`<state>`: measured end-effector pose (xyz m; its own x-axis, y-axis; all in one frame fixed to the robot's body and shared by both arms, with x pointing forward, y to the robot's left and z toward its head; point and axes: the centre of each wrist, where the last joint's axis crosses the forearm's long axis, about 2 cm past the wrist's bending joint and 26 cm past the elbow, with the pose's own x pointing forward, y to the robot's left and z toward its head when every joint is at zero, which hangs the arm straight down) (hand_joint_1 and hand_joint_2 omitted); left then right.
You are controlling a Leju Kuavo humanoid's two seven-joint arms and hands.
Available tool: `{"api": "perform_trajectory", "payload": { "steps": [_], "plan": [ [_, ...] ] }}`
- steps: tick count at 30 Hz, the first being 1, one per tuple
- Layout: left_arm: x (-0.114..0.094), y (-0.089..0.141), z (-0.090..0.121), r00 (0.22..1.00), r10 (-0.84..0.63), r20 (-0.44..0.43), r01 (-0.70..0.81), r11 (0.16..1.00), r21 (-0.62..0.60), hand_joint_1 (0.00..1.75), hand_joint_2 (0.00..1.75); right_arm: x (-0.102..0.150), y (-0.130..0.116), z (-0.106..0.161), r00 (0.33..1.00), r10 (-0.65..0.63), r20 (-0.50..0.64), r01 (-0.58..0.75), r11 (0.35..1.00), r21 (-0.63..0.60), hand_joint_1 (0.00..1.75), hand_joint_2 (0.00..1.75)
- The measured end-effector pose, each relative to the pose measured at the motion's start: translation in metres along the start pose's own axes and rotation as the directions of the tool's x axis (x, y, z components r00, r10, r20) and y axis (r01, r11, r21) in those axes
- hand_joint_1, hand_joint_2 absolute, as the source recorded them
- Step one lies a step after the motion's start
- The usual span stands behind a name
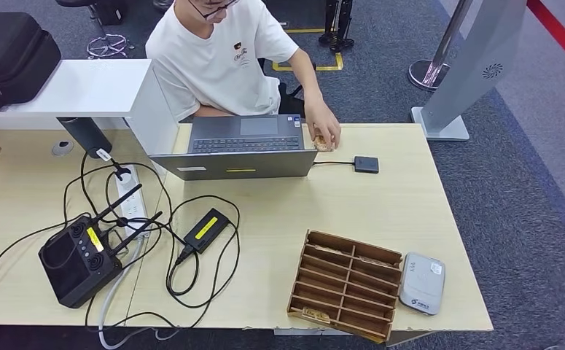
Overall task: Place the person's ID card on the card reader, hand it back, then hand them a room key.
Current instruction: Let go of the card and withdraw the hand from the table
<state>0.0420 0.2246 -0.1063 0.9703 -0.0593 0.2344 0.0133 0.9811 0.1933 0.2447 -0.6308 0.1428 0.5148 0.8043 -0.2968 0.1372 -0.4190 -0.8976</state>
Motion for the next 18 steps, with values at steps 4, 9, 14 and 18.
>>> {"api": "perform_trajectory", "payload": {
  "steps": [4, 9, 14, 18],
  "plan": [
    [0.000, 0.001, 0.000, 1.000, 0.007, -0.024, -0.007, 1.000, 0.010, 0.00, 1.75, -0.043, 0.017, 0.041, 0.996, 0.081, -0.042, -0.078, 0.994, 0.081, 0.00, 1.75],
    [-0.001, 0.001, 0.000, 0.999, 0.019, -0.046, -0.019, 1.000, 0.013, 0.00, 1.75, -0.073, 0.033, 0.089, 0.986, 0.141, -0.088, -0.123, 0.975, 0.184, 0.00, 1.75],
    [-0.001, 0.001, 0.000, 0.996, 0.032, -0.080, -0.029, 0.999, 0.028, 0.00, 1.75, -0.078, 0.054, 0.149, 0.977, 0.138, -0.163, -0.083, 0.948, 0.307, 0.00, 1.75],
    [-0.001, 0.001, 0.000, 0.993, 0.029, -0.112, -0.024, 0.999, 0.047, 0.00, 1.75, -0.061, 0.070, 0.198, 0.971, 0.131, -0.202, -0.036, 0.910, 0.413, 0.00, 1.75]
  ]
}}
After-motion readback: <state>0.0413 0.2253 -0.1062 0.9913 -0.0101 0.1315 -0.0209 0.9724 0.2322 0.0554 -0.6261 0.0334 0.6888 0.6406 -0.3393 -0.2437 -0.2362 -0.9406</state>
